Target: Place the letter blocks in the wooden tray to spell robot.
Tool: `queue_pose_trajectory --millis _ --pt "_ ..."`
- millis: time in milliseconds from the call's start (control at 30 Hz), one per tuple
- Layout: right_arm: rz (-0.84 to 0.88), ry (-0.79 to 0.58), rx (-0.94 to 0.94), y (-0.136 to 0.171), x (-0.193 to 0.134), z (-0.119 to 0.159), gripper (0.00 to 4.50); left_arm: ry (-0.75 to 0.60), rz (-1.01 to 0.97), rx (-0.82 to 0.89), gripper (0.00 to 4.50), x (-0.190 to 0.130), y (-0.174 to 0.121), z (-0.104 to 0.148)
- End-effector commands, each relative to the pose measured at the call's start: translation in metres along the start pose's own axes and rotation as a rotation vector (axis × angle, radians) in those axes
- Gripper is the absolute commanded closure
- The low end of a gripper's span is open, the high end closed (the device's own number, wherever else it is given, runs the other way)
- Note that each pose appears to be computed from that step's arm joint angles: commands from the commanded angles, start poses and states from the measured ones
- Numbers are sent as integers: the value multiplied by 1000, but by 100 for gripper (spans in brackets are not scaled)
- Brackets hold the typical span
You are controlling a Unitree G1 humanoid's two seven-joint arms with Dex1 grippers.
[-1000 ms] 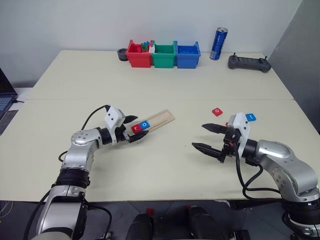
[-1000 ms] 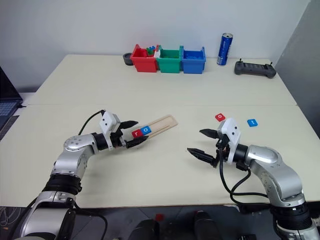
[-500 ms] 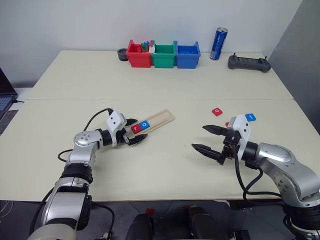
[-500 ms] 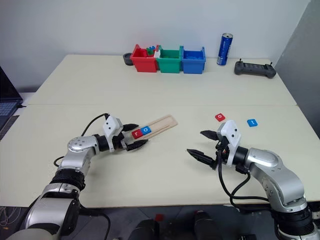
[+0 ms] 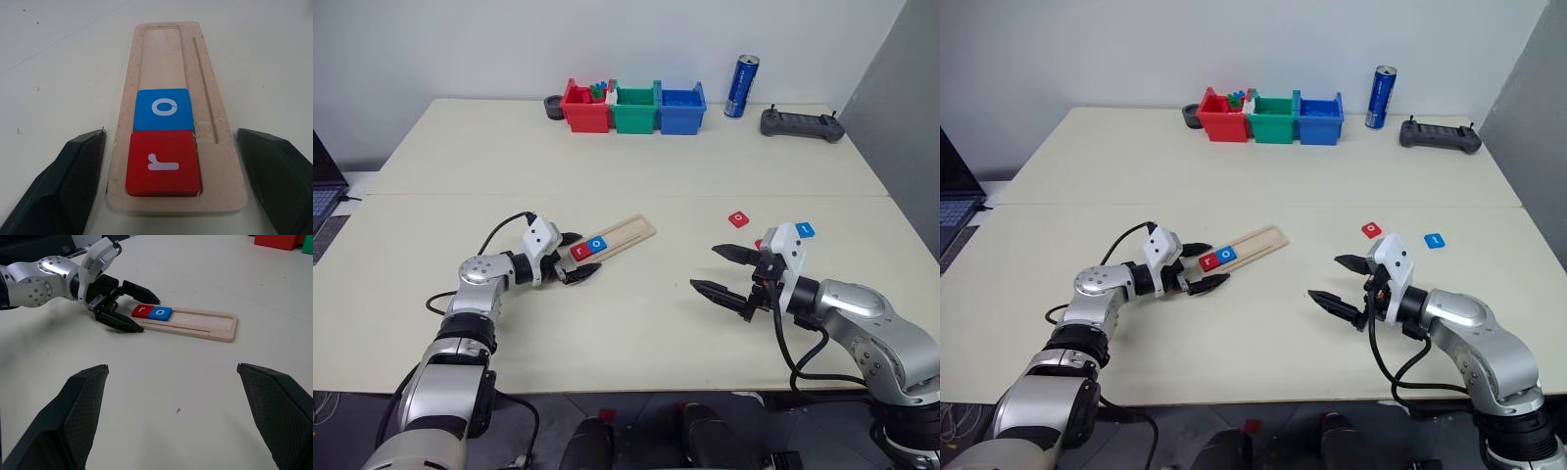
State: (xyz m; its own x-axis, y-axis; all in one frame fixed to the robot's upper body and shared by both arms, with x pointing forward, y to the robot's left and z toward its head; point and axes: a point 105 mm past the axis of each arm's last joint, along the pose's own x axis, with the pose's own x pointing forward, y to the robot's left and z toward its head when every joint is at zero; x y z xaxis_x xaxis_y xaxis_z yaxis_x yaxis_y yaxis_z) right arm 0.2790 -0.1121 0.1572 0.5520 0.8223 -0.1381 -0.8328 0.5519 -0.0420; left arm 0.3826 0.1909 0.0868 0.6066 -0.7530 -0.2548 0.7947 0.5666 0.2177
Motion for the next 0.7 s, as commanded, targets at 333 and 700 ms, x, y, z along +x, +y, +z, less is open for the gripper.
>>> queue_pose_trajectory --millis 333,700 --pt "-18 -63 -50 -5 -4 22 0 39 -26 -45 111 -1 -2 -7" --pt "-10 -22 -112 -7 -26 19 0 -88 -225 115 111 26 -43 25"
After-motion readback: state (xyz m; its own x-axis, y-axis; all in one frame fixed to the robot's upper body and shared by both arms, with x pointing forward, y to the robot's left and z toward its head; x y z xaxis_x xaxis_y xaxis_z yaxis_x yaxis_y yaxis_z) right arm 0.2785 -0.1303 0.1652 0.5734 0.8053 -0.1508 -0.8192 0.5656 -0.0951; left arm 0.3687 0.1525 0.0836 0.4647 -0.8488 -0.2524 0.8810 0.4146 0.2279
